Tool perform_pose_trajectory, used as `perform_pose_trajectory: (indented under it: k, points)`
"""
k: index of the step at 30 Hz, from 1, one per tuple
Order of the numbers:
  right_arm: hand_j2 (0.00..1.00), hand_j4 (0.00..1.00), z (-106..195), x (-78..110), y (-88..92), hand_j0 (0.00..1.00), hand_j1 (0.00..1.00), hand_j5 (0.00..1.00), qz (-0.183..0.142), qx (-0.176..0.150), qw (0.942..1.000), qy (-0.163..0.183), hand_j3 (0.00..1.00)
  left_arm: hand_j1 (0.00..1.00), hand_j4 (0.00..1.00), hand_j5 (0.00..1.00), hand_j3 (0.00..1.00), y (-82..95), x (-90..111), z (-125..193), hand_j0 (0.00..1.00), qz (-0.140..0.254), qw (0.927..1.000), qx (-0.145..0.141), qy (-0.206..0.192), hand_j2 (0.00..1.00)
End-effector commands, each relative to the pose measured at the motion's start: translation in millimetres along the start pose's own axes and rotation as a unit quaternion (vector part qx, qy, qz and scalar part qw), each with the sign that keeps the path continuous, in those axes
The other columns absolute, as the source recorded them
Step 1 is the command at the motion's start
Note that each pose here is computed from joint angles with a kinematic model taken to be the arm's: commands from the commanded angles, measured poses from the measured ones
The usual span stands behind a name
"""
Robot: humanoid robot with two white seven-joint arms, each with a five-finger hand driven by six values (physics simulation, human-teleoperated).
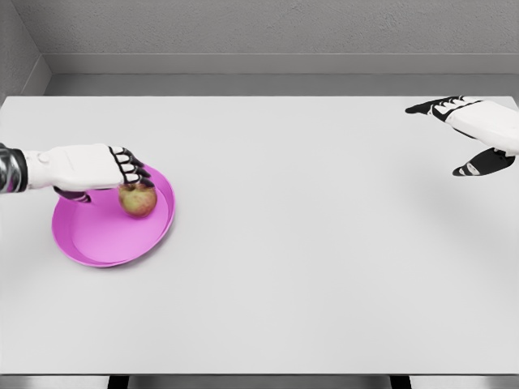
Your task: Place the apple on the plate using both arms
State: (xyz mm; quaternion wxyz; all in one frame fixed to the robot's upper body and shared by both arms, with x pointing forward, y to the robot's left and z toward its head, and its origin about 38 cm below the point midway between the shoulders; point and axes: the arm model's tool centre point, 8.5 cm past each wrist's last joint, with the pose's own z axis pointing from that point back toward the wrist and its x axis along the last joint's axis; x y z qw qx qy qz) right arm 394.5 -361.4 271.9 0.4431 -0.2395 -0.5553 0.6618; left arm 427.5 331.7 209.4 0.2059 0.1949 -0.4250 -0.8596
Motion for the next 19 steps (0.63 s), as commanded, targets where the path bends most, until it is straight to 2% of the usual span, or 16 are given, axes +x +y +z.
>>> perform_pose_trajectory:
  k: [1,5,6,13,19]
  points:
    - [1.0,1.0,0.3,-0.1,-0.3,1.0,1.0,1.0,-0.001,0.0,1.0,0.0,1.0,1.0,1.0,1.0,1.0,4.4,-16.1,14.4,1.0,0.047,0.9983,0.03,0.019,1.0]
    - [1.0,1.0,0.3,0.0,-0.3,1.0,1.0,1.0,0.0,0.0,1.0,-0.001,1.0,1.0,1.0,1.0,1.0,11.3,-45.8,35.6,1.0,0.104,0.9896,0.079,0.059,1.0]
    - [1.0,1.0,0.3,0.0,-0.3,1.0,1.0,1.0,0.0,0.0,1.0,-0.001,1.0,1.0,1.0,1.0,1.0,13.1,-47.6,37.4,1.0,0.107,0.9888,0.084,0.061,1.0]
    - [1.0,1.0,0.3,0.0,-0.3,1.0,1.0,1.0,0.0,0.0,1.0,-0.001,1.0,1.0,1.0,1.0,1.0,15.9,-57.5,48.0,1.0,0.11,0.9861,0.096,0.079,1.0]
    - [1.0,1.0,0.3,0.0,-0.3,1.0,1.0,1.0,0.0,0.0,1.0,-0.001,1.0,1.0,1.0,1.0,1.0,12.9,-56.6,47.3,1.0,0.115,0.9858,0.095,0.079,1.0]
